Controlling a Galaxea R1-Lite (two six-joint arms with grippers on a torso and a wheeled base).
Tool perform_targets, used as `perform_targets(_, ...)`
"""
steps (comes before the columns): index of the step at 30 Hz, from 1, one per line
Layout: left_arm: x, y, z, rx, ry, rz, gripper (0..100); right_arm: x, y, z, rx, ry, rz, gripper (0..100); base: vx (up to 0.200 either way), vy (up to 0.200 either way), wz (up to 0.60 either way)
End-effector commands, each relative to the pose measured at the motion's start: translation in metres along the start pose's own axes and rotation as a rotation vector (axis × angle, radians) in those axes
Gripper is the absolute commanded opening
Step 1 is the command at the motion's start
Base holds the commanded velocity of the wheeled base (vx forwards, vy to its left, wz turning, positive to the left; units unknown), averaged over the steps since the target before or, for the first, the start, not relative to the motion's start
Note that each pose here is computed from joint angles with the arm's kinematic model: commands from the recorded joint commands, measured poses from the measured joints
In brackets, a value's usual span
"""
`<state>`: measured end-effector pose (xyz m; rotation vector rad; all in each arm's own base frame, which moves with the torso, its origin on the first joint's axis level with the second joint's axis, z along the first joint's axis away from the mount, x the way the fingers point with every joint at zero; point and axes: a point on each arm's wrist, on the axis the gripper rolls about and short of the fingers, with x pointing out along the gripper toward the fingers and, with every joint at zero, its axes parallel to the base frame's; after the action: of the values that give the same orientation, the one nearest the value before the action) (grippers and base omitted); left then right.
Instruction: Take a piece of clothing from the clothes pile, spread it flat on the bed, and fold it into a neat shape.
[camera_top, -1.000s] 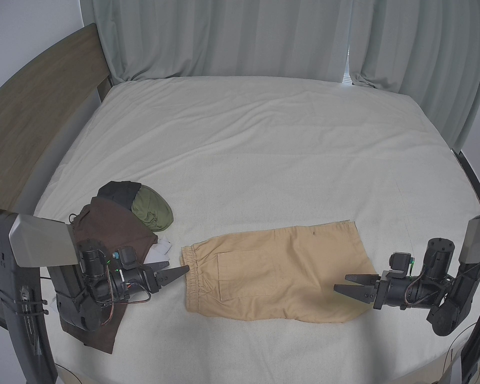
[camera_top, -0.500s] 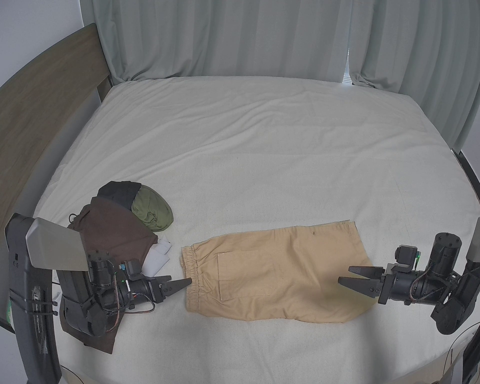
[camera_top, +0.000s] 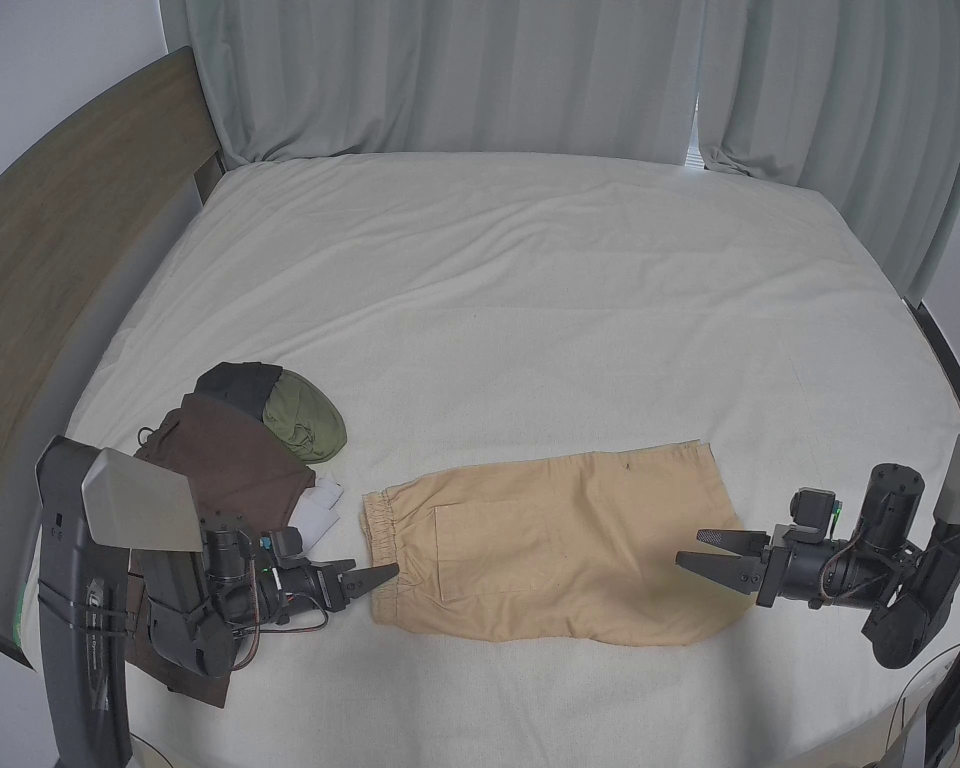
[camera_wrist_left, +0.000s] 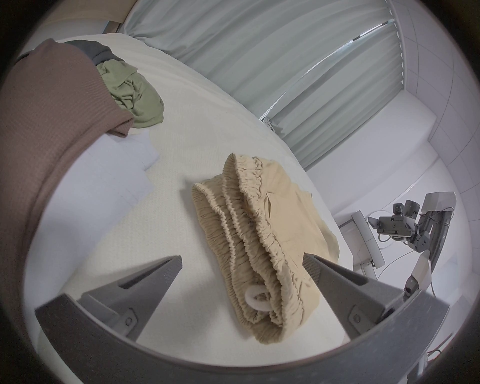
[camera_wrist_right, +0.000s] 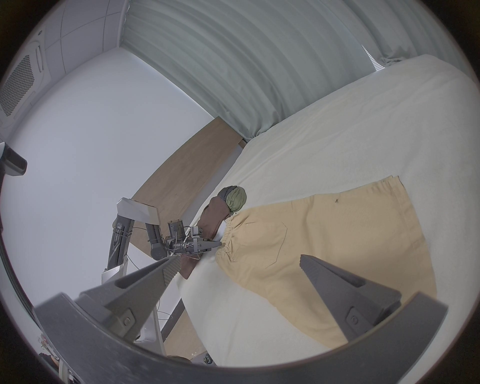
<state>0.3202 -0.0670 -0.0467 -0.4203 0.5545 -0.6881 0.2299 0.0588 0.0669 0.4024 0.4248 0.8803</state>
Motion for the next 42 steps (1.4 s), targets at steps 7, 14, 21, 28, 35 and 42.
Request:
perform_targets(7,0.026,-0.006,-0.001,-0.044,-0.025,0.002,100,0.0,0.0,0.0,0.001,0.001,-0.002,100,0.0,0.0,0.0)
perform_targets(14,0.033,-0.012,0.002,-0.096,-0.042,-0.012,100,0.0,0.0,0.0,0.001,0.001,-0.002,100,0.0,0.0,0.0)
perform_targets(21,0.043,-0.019,0.005,-0.146,-0.046,-0.047,100,0.001,0.0,-0.002,0.004,0.007,-0.003,100,0.0,0.0,0.0)
perform_targets(28,0.046,-0.022,0.0,-0.148,-0.032,-0.052,100,0.001,0.0,-0.002,0.003,0.007,-0.003,100,0.0,0.0,0.0)
perform_targets(35,0.047,-0.018,-0.003,-0.152,-0.025,-0.047,0,0.001,0.0,-0.002,0.003,0.007,-0.003,100,0.0,0.0,0.0)
perform_targets(42,0.045,-0.017,-0.003,-0.158,-0.025,-0.039,0,0.001,0.0,-0.002,0.0,0.006,-0.002,100,0.0,0.0,0.0)
